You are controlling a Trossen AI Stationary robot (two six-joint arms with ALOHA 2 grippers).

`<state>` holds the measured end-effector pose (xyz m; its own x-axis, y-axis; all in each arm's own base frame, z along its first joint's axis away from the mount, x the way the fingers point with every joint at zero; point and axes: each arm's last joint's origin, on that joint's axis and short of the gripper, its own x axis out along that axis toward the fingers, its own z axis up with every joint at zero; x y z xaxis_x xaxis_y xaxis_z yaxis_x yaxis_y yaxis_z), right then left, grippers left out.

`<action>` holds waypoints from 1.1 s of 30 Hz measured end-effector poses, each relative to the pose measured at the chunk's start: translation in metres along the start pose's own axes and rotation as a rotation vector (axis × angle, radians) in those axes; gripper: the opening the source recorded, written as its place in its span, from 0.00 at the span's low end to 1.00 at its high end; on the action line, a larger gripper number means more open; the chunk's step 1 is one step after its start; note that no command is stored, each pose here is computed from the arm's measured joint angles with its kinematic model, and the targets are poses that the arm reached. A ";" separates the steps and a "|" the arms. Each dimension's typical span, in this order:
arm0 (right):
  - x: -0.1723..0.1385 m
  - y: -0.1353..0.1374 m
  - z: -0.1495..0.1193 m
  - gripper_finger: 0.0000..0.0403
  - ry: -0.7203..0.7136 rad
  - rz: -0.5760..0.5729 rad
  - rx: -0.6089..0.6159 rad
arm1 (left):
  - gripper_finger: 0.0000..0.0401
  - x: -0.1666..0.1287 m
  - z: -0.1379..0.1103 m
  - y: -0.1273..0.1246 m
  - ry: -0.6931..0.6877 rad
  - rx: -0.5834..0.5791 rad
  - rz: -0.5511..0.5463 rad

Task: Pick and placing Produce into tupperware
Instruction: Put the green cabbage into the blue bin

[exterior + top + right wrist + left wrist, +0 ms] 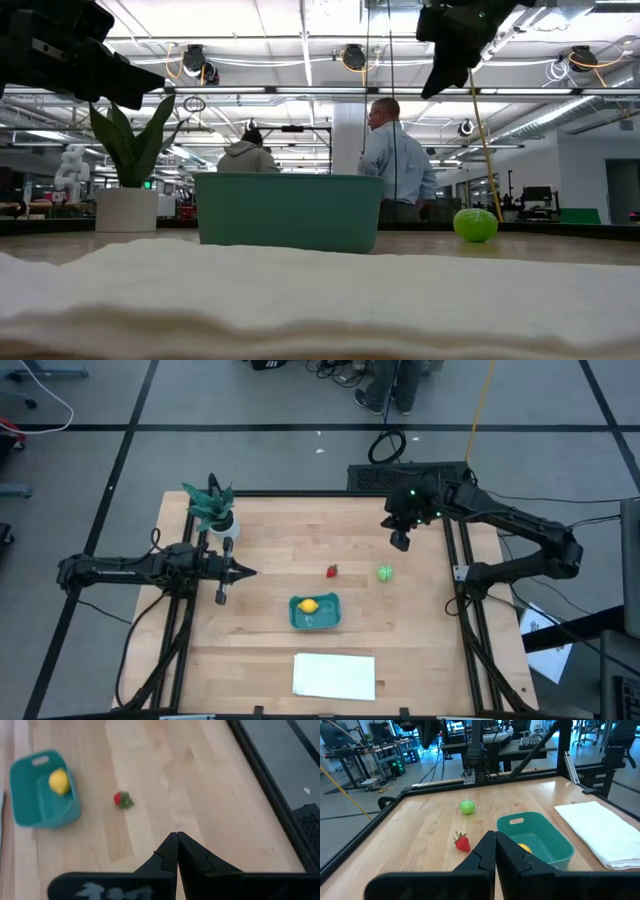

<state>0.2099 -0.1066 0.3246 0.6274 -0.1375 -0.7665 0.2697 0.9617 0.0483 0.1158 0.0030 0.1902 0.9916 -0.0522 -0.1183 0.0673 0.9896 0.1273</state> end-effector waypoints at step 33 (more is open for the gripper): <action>0.033 0.006 0.001 0.00 0.369 0.148 -0.282 | 0.01 0.000 0.000 0.001 0.004 0.014 0.026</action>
<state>0.2331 -0.1061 0.3006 0.3292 0.0497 -0.9429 -0.0430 0.9984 0.0376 0.1158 0.0037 0.1902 0.9926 -0.0255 -0.1186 0.0426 0.9887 0.1440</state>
